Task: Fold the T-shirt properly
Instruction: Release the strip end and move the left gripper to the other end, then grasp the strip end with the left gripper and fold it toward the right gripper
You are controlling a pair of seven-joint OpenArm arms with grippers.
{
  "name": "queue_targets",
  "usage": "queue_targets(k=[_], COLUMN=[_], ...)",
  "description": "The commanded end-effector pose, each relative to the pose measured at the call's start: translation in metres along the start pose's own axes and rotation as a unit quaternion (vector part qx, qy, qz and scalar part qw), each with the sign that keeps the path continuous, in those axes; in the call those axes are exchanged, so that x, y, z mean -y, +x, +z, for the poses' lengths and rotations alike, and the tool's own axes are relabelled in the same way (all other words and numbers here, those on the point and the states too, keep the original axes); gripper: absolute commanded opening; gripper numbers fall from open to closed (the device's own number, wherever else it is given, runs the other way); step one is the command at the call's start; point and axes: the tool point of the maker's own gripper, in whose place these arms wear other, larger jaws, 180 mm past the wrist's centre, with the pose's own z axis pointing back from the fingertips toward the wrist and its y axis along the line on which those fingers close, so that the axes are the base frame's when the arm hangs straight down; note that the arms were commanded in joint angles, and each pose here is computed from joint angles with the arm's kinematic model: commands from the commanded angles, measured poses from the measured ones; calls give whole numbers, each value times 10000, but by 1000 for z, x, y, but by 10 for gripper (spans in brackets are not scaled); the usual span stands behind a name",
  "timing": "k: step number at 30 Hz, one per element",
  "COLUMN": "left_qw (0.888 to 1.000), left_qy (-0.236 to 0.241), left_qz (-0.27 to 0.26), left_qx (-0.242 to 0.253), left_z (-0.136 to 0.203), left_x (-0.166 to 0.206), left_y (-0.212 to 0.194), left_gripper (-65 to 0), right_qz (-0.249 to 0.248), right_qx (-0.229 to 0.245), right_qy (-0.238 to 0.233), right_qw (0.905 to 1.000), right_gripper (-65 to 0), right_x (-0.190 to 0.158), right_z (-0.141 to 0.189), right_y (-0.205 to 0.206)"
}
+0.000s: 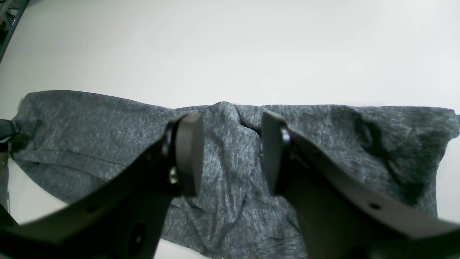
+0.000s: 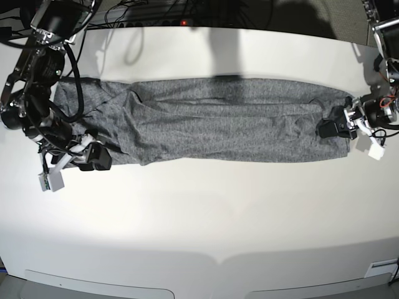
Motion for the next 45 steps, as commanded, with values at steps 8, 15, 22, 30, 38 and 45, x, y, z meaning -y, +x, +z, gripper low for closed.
queue_targets(k=[8, 15, 22, 30, 38, 45], left_qw=[9990, 9989, 9981, 9973, 9957, 9860], left_qy=[292, 333, 288, 321, -813, -1495], left_qz=[-105, -144, -242, -496, -260, -79], left_qx=[-333, 296, 480, 428, 367, 732], left_z=[5, 5, 6, 17, 18, 10], left_x=[-10, -11, -5, 2, 44, 71], left_y=[-6, 17, 34, 60, 59, 67], left_gripper=[-344, -650, -650, -650, -650, -650], right_qz=[139, 138, 139, 137, 144, -53], right_qx=[311, 290, 289, 301, 533, 605], right_qy=[73, 73, 71, 73, 38, 203], right_qw=[9994, 9995, 9995, 9994, 9985, 9979], right_gripper=[-380, -380, -380, -380, -380, -380], right_x=[-3, -3, -3, -3, -2, -16], right_z=[4, 4, 4, 4, 5, -4], right_y=[19, 19, 19, 19, 27, 24])
